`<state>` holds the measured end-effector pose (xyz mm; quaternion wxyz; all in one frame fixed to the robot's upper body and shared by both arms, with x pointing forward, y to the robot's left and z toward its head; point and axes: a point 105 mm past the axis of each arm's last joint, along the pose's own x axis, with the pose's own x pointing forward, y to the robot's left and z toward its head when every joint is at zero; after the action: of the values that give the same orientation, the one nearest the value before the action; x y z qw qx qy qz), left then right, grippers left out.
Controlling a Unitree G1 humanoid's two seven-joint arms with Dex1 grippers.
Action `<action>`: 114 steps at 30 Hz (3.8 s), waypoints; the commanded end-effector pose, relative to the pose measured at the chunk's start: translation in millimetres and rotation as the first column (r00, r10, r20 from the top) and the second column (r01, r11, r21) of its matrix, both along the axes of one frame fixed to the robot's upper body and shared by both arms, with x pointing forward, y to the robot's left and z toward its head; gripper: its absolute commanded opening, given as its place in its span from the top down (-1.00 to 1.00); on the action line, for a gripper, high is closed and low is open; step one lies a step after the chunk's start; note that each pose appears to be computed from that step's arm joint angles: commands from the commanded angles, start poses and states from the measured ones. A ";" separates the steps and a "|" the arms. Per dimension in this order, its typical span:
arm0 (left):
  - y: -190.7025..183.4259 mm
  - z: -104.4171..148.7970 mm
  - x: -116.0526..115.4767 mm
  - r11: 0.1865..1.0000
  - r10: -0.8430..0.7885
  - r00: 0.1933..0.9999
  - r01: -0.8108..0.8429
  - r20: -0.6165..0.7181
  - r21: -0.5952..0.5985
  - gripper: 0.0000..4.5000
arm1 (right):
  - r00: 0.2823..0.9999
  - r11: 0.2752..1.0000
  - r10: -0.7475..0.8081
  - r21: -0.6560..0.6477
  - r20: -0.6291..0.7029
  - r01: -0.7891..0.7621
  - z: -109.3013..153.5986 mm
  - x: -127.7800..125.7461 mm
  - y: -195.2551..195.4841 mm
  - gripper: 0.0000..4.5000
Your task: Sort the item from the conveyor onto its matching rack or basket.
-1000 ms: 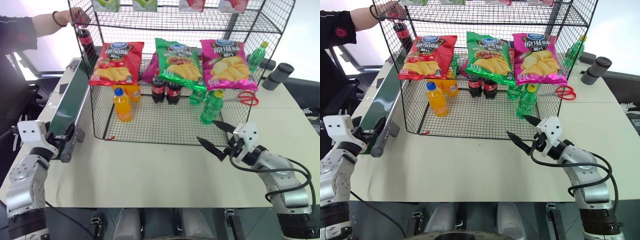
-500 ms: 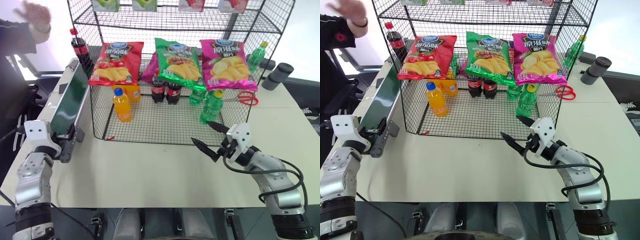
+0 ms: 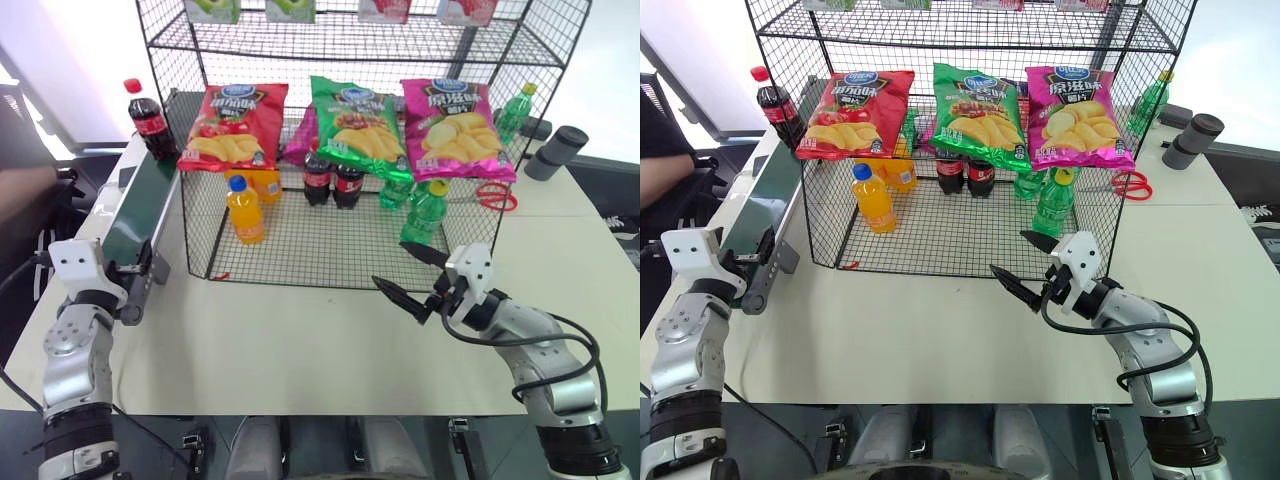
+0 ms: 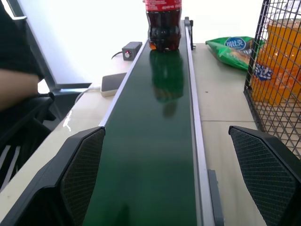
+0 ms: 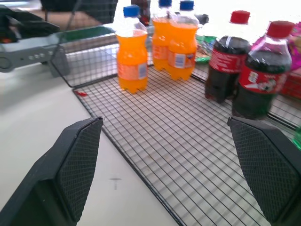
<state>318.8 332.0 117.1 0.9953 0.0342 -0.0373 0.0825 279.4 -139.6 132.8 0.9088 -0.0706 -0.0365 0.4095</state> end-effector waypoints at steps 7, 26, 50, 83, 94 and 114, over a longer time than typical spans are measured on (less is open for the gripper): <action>6.1 11.6 -1.8 1.000 0.011 0.997 -0.010 0.070 -0.023 -1.00 | 0.996 0.996 0.084 0.023 0.032 -0.084 6.7 -17.0 16.0 -0.97; 21.2 7.3 -7.5 0.995 0.070 0.993 -0.063 0.096 -0.078 -1.00 | 0.985 0.983 0.171 0.059 0.015 -0.171 4.1 -32.9 39.5 -0.97; 28.4 15.9 -7.1 0.996 0.067 0.987 -0.057 0.143 -0.070 -0.31 | 0.981 0.979 0.193 0.059 0.008 -0.193 3.1 -34.5 45.7 -1.00; -267.4 31.1 -44.3 -0.026 -0.987 -0.013 0.997 -0.163 0.075 -0.31 | 0.952 0.944 0.306 0.130 -0.010 -0.303 36.5 -34.7 76.8 -1.00; -293.0 30.0 -45.8 -0.145 -0.976 -0.122 0.983 -0.182 0.116 -0.31 | 0.952 0.940 0.305 0.167 -0.027 -0.297 39.6 -38.4 81.8 -1.00; -245.3 16.1 -40.5 0.109 -0.980 0.115 0.993 -0.165 0.047 -0.99 | 0.995 0.979 0.091 0.182 0.030 -0.095 36.2 0.2 59.6 -0.31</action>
<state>278.6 75.2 121.9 0.7780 0.0733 0.0106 -0.6238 269.9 -69.3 149.5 0.8753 0.0273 -0.0330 0.4818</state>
